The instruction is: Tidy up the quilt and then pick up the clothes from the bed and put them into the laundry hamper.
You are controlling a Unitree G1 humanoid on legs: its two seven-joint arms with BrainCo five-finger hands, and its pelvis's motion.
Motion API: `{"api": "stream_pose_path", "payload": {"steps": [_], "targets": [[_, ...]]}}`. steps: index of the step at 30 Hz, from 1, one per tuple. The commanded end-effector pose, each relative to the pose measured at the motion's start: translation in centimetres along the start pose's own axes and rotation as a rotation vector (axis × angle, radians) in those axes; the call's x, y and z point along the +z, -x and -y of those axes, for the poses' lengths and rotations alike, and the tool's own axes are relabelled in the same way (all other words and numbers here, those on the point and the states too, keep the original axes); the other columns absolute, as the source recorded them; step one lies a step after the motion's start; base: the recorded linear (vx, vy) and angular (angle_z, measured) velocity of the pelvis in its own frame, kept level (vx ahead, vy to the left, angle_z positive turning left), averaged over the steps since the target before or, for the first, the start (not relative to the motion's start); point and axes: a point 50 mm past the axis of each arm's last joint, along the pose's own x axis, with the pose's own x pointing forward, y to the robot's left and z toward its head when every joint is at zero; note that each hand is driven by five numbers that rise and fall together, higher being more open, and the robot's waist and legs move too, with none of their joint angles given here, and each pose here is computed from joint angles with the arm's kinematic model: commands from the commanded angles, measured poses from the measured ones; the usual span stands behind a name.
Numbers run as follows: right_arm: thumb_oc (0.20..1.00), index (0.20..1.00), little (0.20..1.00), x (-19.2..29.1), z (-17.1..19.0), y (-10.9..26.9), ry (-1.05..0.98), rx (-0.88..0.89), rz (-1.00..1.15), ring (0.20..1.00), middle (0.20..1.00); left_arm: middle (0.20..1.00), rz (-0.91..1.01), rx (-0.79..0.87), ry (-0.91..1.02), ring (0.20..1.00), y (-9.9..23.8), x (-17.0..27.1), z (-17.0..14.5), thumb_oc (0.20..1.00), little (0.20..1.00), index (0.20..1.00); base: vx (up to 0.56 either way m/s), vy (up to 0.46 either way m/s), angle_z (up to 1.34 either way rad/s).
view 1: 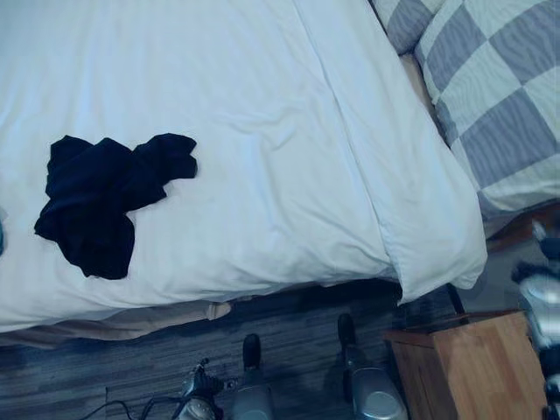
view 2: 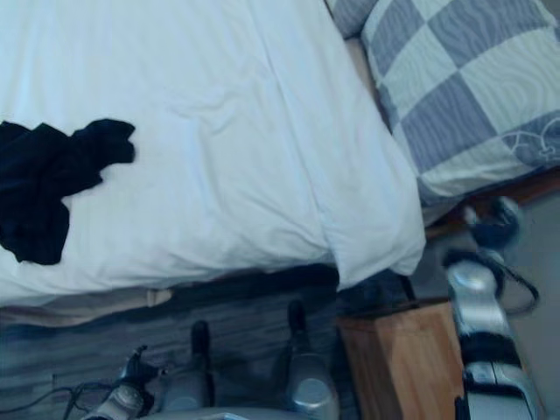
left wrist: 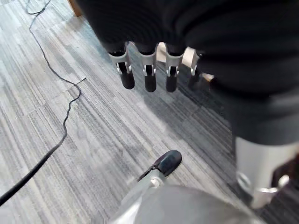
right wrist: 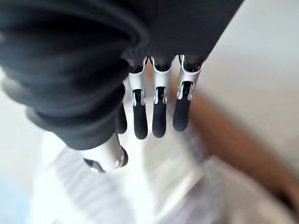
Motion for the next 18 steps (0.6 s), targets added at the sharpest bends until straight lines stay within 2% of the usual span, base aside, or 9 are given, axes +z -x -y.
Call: {"api": "stream_pose_path", "payload": {"steps": [1,5,7,8,10,12,13,15,18], "targets": [[0.2,0.2,0.2,6.7,-0.3,-3.3,-0.029,-0.029,0.225,0.2,0.2,1.0,0.041,0.061,-0.061,1.0,-0.7,1.3,-2.2,1.0,1.0,1.0,-0.11,-0.044,0.05],[0.2,0.2,0.2,5.8,-3.0,-3.4,0.051,0.068,0.156,0.2,0.2,1.0,0.065,0.1,-0.017,1.0,-0.9,2.1,-2.9,1.0,1.0,1.0,-0.07,-0.02,0.08],[0.2,0.2,0.2,-0.2,-5.2,-0.9,0.092,0.201,-0.08,0.2,0.2,1.0,0.089,0.12,0.028,1.0,-1.0,2.9,-3.1,1.0,1.0,1.0,-0.06,-0.001,0.04],[0.2,0.2,0.2,-0.2,-5.2,-0.9,0.092,0.201,-0.08,0.2,0.2,1.0,0.089,0.12,0.028,1.0,-1.0,2.9,-3.1,1.0,1.0,1.0,-0.05,-0.006,-0.01],[0.2,0.2,0.2,-7.1,-5.9,3.8,0.133,0.313,-0.362,0.2,0.2,1.0,0.066,0.136,0.046,1.0,-1.1,2.8,-3.8,1.0,1.0,1.0,-0.04,-0.01,0.01],[0.2,0.2,0.2,-10.4,-5.8,7.1,0.124,0.351,-0.521,0.2,0.2,1.0,0.047,0.14,0.037,1.0,-1.2,2.4,-4.0,1.0,1.0,1.0,-0.02,0.018,0.13],[0.2,0.2,0.2,-10.4,-5.8,7.1,0.124,0.351,-0.522,0.2,0.2,1.0,0.047,0.139,0.037,1.0,-1.2,2.4,-4.0,1.0,1.0,1.0,-0.02,0.043,0.11],[0.2,0.2,0.2,-14.4,-5.5,13.2,0.12,0.434,-0.724,0.2,0.2,1.0,0.023,0.134,0.035,1.0,-1.1,1.8,-3.9,1.0,1.0,1.0,0.0,0.067,0.09],[0.2,0.2,0.2,-15.7,-5.2,15.5,0.124,0.462,-0.797,0.2,0.2,1.0,0.011,0.129,0.035,1.0,-1.0,1.5,-3.8,1.0,1.0,1.0,0.03,0.054,0.02]]}}
